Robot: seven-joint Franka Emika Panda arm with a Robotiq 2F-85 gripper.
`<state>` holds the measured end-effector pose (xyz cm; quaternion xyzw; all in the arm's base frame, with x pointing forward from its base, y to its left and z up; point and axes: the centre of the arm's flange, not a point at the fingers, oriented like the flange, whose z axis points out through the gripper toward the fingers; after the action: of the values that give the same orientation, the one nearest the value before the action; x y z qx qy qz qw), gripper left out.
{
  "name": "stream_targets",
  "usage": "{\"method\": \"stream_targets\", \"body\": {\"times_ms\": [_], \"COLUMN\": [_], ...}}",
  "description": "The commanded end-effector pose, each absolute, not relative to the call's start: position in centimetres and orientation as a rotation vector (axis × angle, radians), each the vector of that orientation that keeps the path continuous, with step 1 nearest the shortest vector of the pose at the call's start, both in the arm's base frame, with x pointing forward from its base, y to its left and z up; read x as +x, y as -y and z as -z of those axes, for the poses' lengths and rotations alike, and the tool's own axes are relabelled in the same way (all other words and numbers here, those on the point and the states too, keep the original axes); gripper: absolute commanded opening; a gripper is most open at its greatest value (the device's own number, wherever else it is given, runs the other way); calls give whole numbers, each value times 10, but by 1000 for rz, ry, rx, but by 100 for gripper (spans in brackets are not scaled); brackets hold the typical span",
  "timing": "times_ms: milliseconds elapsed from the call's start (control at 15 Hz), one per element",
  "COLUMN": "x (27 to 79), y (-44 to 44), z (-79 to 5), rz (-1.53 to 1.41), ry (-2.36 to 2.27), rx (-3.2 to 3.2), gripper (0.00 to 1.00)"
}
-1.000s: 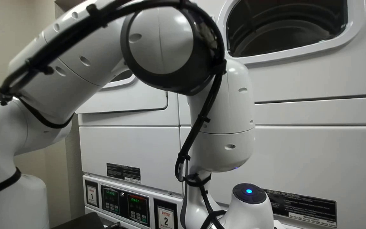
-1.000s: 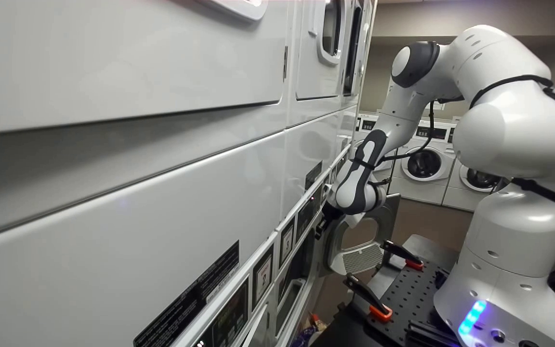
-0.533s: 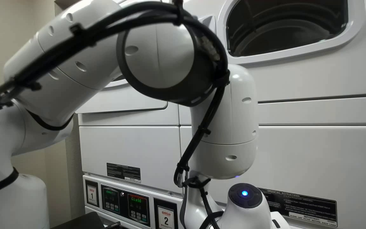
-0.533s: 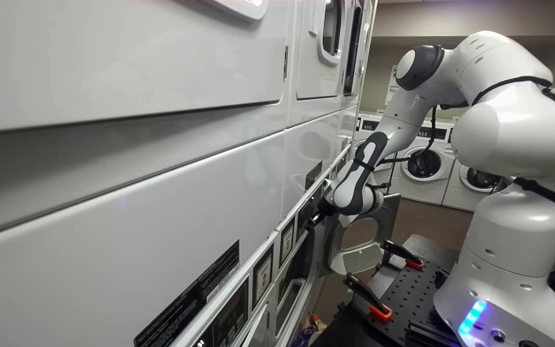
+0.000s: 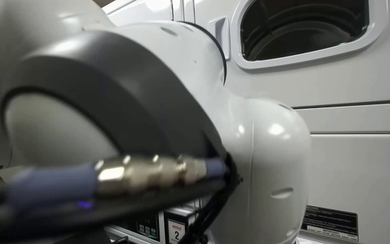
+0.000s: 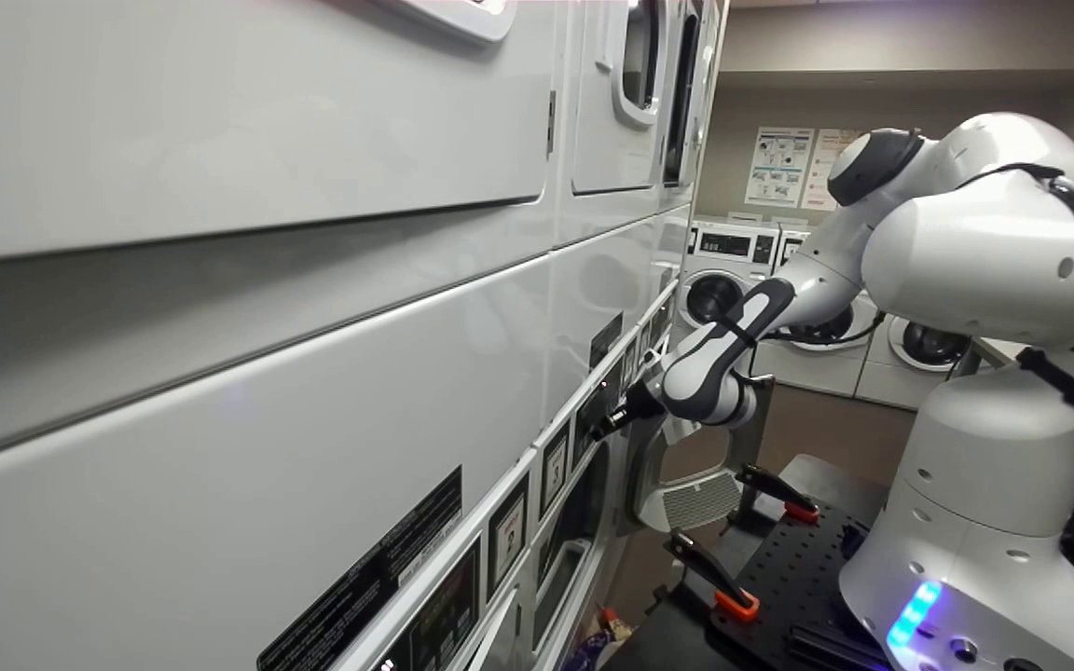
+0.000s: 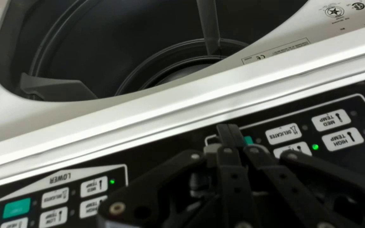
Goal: Turn on the washing machine
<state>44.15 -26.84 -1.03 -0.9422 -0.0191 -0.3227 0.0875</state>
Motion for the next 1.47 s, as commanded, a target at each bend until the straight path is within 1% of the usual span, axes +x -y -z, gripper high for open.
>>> {"method": "stream_targets", "body": {"times_ms": [0, 133, 800, 1067, 1200, 1400], "x": [451, 457, 480, 486, 483, 473], "y": [255, 255, 253, 251, 252, 253], "z": [19, 23, 38, 48, 49, 39], "rz": [1016, 894, 564, 319, 175, 40], "ry": [78, 107, 205, 299, 341, 411], "rx": [-2800, -2866, -3088, -3132, -3125, -3107], "gripper": [0, 0, 0, 0, 0, 0]}}
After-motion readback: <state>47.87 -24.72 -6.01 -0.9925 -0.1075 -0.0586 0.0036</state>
